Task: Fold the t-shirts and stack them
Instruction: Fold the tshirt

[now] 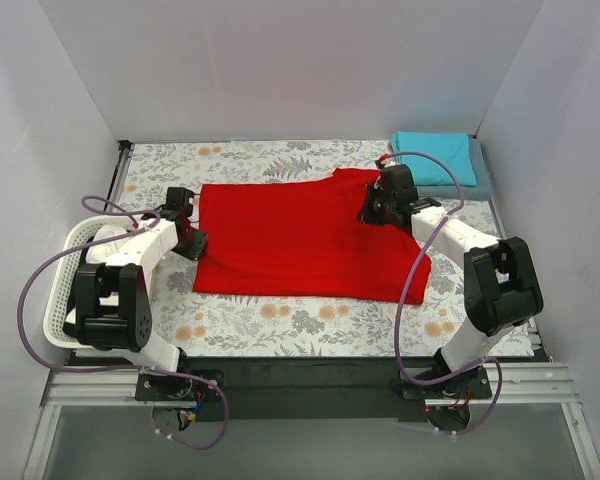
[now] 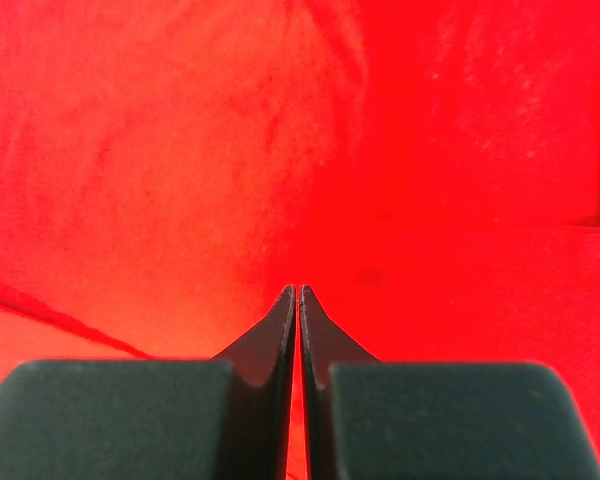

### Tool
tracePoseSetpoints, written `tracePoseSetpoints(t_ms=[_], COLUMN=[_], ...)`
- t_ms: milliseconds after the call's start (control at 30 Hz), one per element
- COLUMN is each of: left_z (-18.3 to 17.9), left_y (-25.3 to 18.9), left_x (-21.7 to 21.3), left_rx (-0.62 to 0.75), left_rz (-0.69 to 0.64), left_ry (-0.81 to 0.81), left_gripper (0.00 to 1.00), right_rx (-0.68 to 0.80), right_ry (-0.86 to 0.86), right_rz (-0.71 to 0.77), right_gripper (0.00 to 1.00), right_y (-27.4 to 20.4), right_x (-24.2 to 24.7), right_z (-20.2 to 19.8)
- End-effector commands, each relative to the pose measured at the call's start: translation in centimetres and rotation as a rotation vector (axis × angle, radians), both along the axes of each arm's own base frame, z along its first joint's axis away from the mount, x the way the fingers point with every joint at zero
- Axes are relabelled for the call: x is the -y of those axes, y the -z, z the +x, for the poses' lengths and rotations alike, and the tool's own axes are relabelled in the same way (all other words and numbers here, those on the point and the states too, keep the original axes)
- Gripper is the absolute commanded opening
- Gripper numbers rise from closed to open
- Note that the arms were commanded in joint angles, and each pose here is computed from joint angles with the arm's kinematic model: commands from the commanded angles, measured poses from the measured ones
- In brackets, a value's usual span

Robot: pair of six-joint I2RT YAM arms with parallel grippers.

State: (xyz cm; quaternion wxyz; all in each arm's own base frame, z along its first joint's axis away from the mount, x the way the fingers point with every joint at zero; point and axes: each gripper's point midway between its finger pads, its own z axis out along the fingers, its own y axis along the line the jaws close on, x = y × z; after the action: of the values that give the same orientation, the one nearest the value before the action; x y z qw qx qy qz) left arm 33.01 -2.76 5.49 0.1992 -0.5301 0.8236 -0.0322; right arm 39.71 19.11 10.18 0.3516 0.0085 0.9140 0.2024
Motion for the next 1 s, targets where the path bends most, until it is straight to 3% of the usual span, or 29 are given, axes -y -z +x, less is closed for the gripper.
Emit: tracePoseSetpoints(t_ms=[0,200,333,533,967], left_z=[-0.4,-0.8,-0.7,-0.4,-0.3], left_y=[-1.3,-0.9,-0.5,-0.1,0.1], left_x=[-0.7,-1.2,-1.0,-0.8,-0.6], left_rx=[0.041,0.037,0.030,0.027,0.024], left_rz=[0.004,-0.005,-0.017,-0.026,-0.033], left_ry=[-0.006,-0.011,-0.004,-0.002,0.009], left_gripper=[0.00,0.00,0.00,0.00,0.00], right_rx=[0.080,0.097,0.062,-0.028,-0.080], right_ry=[0.030,0.052,-0.038,-0.092,-0.043], right_rz=[-0.006,-0.008,0.035,-0.056,-0.232], right_gripper=[0.08,0.09,0.26,0.38,0.39], right_y=[-1.8,-1.9,-1.4,1.9,5.2], right_x=[0.7,1.4,-0.5,-2.4,-3.1], right_z=[0.9,1.4,1.4,0.9,2.2])
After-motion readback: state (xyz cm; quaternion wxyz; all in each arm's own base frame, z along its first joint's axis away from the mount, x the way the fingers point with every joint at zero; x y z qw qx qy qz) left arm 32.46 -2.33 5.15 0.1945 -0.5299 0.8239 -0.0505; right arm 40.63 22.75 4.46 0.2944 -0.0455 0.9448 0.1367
